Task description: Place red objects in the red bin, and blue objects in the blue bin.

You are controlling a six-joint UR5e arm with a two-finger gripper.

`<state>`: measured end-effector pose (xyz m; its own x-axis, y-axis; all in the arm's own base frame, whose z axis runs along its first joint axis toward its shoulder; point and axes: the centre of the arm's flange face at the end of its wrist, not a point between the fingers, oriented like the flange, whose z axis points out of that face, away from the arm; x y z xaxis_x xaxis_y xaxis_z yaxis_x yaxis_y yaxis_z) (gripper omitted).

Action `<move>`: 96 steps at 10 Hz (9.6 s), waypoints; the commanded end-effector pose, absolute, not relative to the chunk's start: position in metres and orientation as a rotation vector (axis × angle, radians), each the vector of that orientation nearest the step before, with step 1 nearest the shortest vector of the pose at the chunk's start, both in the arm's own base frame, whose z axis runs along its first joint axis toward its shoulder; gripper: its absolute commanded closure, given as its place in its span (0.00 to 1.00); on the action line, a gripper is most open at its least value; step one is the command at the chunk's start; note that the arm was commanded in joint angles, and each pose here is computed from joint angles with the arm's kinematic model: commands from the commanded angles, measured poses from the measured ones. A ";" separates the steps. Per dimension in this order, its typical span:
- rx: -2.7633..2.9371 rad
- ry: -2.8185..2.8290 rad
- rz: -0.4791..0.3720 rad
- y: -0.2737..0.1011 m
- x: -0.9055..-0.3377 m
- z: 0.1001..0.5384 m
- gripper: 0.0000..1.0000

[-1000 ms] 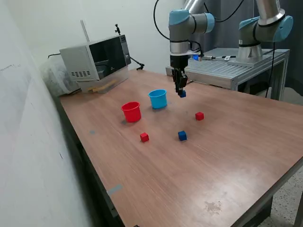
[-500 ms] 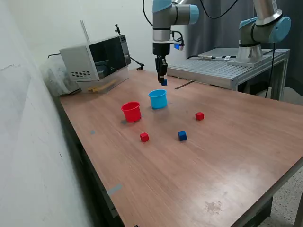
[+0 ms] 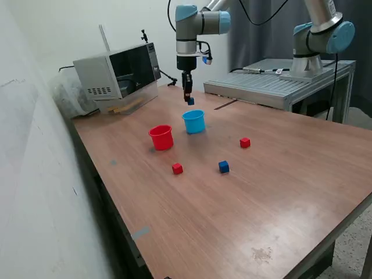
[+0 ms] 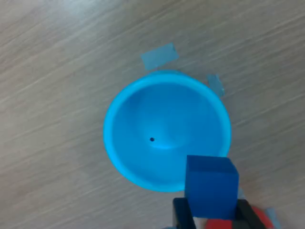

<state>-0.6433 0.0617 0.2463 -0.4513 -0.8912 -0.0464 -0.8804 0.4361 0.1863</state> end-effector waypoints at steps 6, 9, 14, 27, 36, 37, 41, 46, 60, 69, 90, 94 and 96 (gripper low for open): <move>1.569 -2.649 -0.295 0.089 -0.638 0.247 0.00; 1.679 -2.584 -0.306 0.078 -0.639 0.255 0.00; 1.999 -2.247 -0.285 -0.167 -0.629 0.333 0.00; 1.901 -2.468 -0.145 -0.292 -0.704 0.178 0.00; 1.766 -2.537 -0.173 -0.227 -0.744 0.129 0.00; 1.763 -2.534 -0.173 -0.227 -0.744 0.126 0.00; 1.762 -2.533 -0.177 -0.226 -0.743 0.117 1.00; 1.816 -2.506 -0.168 -0.226 -0.741 0.114 1.00; 1.697 -2.689 -0.137 0.056 -0.619 0.242 1.00; 1.699 -2.655 -0.173 0.064 -0.642 0.221 1.00; 2.204 -2.266 -0.134 -0.095 -0.542 0.368 0.00; 2.141 -2.187 -0.141 -0.195 -0.531 0.355 0.00; 2.152 -2.207 -0.111 -0.195 -0.559 0.283 0.00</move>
